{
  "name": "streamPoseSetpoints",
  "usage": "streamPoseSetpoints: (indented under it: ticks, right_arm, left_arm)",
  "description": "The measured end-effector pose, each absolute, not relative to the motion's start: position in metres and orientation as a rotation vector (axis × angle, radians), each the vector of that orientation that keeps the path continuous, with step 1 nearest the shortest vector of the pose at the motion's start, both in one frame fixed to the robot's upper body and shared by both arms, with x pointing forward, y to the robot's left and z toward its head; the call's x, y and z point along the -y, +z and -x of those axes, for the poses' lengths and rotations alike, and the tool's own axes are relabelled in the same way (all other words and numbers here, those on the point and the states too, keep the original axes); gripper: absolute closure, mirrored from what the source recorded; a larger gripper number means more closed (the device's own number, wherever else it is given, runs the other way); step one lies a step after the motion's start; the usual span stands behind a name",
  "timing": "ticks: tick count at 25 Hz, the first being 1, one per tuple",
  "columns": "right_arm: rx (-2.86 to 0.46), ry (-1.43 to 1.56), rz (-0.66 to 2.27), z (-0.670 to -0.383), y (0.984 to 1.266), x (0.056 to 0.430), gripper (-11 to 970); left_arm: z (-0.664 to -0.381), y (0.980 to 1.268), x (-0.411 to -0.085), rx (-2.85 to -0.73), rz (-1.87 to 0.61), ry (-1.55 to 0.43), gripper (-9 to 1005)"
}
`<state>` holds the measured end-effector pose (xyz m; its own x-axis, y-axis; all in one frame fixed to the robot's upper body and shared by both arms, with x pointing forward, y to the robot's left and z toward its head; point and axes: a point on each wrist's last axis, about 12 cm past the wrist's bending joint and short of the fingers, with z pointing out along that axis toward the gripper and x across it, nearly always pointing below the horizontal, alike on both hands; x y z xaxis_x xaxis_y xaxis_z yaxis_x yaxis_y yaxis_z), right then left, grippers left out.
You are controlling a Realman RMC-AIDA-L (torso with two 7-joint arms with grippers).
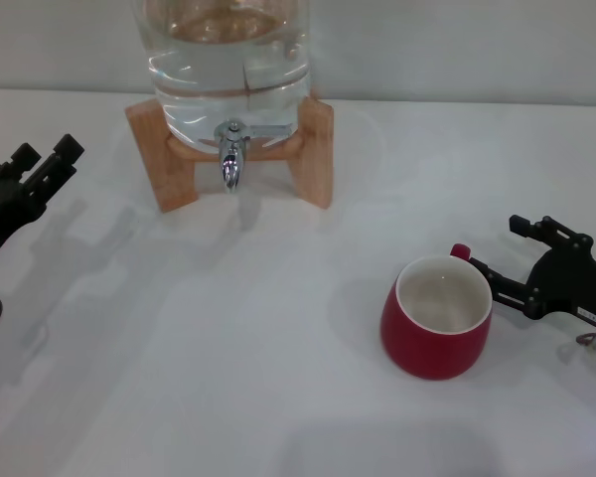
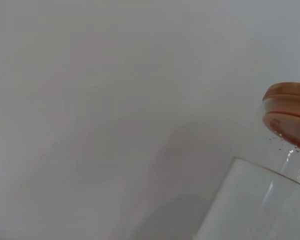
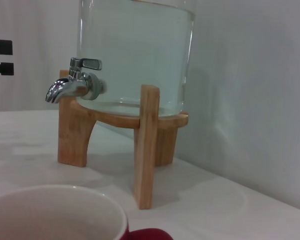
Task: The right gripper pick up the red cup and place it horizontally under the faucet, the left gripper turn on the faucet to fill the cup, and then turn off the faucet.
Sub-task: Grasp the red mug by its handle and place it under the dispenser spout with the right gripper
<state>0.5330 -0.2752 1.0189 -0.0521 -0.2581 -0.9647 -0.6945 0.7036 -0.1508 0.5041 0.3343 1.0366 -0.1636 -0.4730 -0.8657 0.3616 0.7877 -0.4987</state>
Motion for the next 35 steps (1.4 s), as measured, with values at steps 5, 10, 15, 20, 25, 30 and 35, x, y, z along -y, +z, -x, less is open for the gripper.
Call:
streamPoseSetpoints:
  ticks: [5,10,15,20,25,30,35]
  right_arm:
    - [-1.624,0.433,0.795,-0.5309,1.0184,0.2744,203]
    - [-1.619,0.441,0.809,-0.5314,1.0190,0.2724,204]
    - [-1.616,0.446,0.818,-0.5325,1.0195,0.2706,205]
    - [-1.619,0.444,0.818,-0.5330,1.0193,0.2702,206]
    - [-1.615,0.445,0.821,-0.5346,1.0203,0.2692,208]
    - [-1.609,0.446,0.826,-0.5369,1.0218,0.2677,209]
    - [-1.608,0.446,0.826,-0.5371,1.0219,0.2676,210]
  left_arm:
    - [-0.5047,1.0370,-0.3340,-1.571,0.090,-0.737,128]
    - [-0.5047,1.0370,-0.3340,-1.571,0.091,-0.738,129]
    - [-0.5039,1.0368,-0.3351,-1.569,0.104,-0.740,129]
    - [-0.5035,1.0366,-0.3355,-1.570,0.108,-0.740,129]
    - [-0.5029,1.0362,-0.3359,-1.571,0.110,-0.739,129]
    - [-0.5025,1.0360,-0.3361,-1.572,0.111,-0.738,130]
    - [-0.5022,1.0359,-0.3362,-1.572,0.111,-0.738,130]
